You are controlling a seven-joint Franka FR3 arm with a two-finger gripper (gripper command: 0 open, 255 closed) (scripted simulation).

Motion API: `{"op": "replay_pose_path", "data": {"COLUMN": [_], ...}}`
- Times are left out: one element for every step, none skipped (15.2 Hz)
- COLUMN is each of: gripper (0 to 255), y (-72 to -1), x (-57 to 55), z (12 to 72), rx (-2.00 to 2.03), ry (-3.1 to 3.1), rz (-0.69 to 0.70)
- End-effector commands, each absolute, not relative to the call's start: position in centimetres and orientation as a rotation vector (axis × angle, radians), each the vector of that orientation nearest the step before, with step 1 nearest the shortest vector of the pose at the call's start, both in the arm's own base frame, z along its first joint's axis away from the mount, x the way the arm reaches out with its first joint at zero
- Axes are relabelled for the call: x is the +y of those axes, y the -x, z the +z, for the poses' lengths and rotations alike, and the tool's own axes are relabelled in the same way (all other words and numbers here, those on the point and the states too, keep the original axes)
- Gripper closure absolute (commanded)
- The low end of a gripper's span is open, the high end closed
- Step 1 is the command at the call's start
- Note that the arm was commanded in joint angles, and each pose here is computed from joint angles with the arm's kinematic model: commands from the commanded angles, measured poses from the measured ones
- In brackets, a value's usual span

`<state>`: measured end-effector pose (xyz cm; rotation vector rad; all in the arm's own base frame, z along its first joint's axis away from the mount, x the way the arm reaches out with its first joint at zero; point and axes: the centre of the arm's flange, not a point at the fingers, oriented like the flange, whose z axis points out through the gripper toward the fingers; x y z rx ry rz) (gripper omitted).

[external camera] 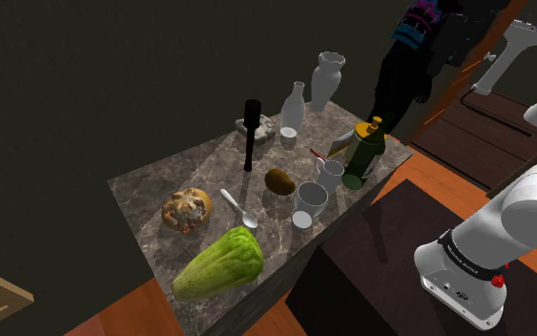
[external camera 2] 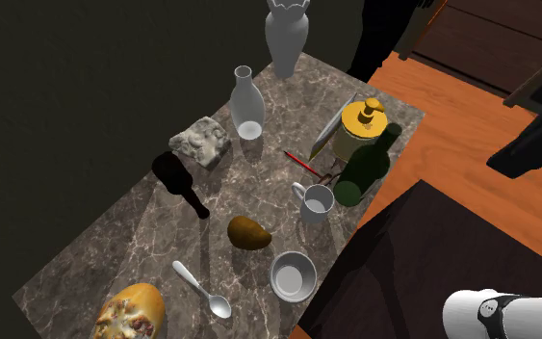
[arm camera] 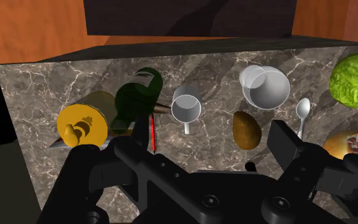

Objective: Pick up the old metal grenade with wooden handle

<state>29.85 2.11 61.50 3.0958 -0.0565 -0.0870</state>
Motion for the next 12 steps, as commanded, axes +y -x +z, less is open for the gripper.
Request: {"op": "replay_pose_path", "data": {"gripper": [0,0,0,0,0,0,0,0,0,0,0,0], "y": [-29.8,-30.9,-32.0,-33.0,-34.1,-35.1,-36.2,-37.3,-38.3,-39.4,-40.4,-41.5], "x": [2.1,2.6,3.1,3.6,4.1,4.7,5.2,5.7,6.2,6.7,7.3,7.8], "z": [61.5,60.9,60.3,59.7,59.1,58.5,57.9,57.4,56.8,56.2,55.6,55.0], "rx": [-0.056,-0.054,-0.051,-0.048,-0.045,-0.042,-0.04,-0.037,-0.034,-0.031,-0.028,-0.026], "ry": [-3.096,-3.096,-3.097,-3.097,-3.097,-3.098,-3.098,-3.099,-3.099,-3.099,-3.1,-3.1], "rz": [-0.087,-0.087,-0.087,-0.087,-0.087,-0.086,-0.086,-0.086,-0.086,-0.086,-0.086,-0.086]}}
